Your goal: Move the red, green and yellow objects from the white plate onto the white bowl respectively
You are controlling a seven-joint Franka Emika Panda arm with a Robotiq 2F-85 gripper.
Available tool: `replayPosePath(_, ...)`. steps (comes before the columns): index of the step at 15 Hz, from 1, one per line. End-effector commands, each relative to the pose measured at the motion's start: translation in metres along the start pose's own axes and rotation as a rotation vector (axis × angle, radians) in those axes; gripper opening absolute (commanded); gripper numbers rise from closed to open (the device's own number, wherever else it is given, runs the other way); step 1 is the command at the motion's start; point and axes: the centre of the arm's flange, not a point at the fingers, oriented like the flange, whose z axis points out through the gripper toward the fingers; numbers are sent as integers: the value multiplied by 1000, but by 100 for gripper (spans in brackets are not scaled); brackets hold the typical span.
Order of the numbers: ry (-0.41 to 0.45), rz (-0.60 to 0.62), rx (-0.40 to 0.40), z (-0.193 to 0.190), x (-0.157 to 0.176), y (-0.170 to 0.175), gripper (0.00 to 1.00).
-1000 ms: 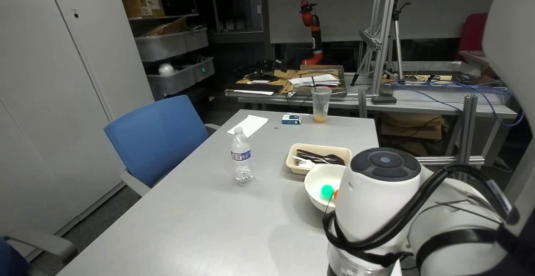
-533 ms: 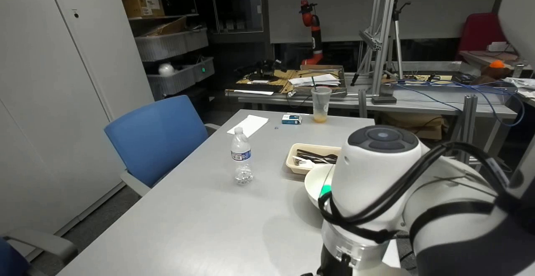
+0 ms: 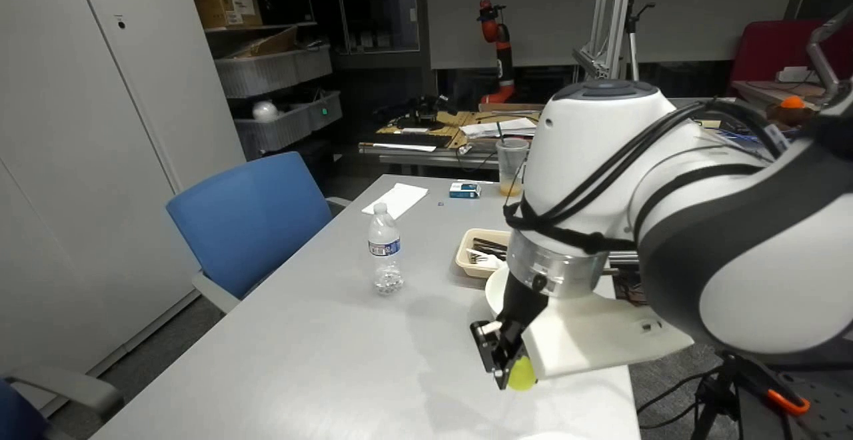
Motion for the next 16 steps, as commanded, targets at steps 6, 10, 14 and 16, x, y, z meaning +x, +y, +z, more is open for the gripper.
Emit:
replayPosePath(6, 12, 49, 5, -14, 9, 3, 41)
replayPosePath(10, 21, 57, 3, -15, 17, 4, 16)
replayPosePath(14, 46, 133, 2, -18, 63, 23, 16)
replayPosePath(16, 70, 179, -2, -17, 89, 38, 16)
